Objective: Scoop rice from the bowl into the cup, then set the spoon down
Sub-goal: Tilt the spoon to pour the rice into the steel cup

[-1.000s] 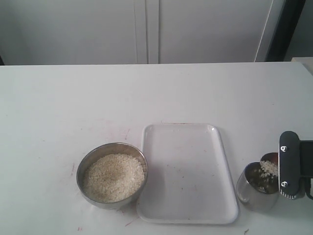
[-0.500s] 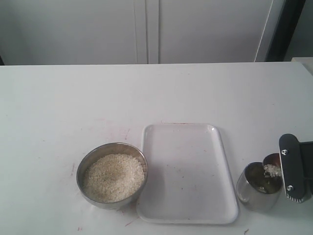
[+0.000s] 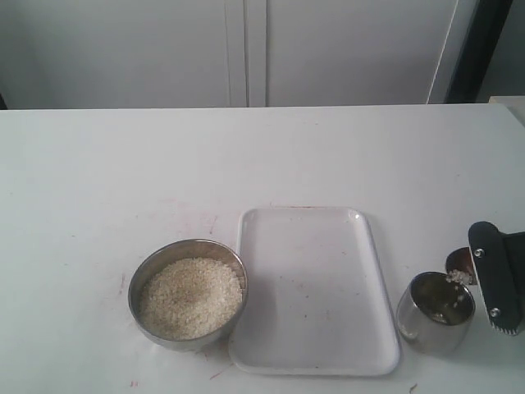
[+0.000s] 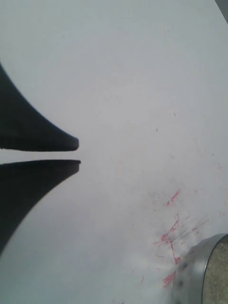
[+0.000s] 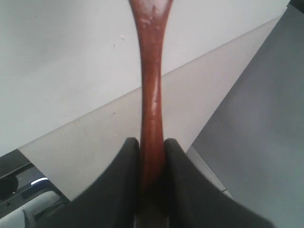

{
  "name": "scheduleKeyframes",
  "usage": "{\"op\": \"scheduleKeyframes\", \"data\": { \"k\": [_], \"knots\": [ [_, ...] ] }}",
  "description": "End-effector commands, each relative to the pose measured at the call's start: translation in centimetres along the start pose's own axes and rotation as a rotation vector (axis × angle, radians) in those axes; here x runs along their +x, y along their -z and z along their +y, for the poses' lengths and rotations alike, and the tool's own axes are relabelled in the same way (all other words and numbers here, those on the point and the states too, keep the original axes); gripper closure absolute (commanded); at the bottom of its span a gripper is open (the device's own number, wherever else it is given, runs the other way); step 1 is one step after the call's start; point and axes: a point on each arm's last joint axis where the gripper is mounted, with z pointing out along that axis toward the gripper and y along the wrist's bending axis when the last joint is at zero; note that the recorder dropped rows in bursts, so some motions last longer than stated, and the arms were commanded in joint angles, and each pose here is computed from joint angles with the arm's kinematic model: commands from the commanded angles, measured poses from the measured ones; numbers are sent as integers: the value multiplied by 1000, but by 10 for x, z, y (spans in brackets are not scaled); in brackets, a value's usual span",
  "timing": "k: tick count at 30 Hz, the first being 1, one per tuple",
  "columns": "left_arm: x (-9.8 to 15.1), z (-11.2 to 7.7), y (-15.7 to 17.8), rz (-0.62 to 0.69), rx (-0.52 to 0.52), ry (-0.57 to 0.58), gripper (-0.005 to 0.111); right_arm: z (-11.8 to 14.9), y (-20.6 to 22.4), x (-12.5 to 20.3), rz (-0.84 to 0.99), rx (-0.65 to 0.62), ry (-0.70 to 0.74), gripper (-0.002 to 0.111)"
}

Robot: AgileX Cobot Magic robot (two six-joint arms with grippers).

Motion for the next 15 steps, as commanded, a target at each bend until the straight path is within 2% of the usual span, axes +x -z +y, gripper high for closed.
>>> {"op": "scheduleKeyframes", "data": {
  "k": [1,13,15],
  "knots": [
    [7,-2,-1,54,23,9,92,-1,0,0,4,25,67,108],
    [7,-2,-1,54,23,9,92,-9,4,1,47,121,137,108],
    [7,-2,-1,54,23,9,92,-7,4,0,40,104,144,108]
  ]
}}
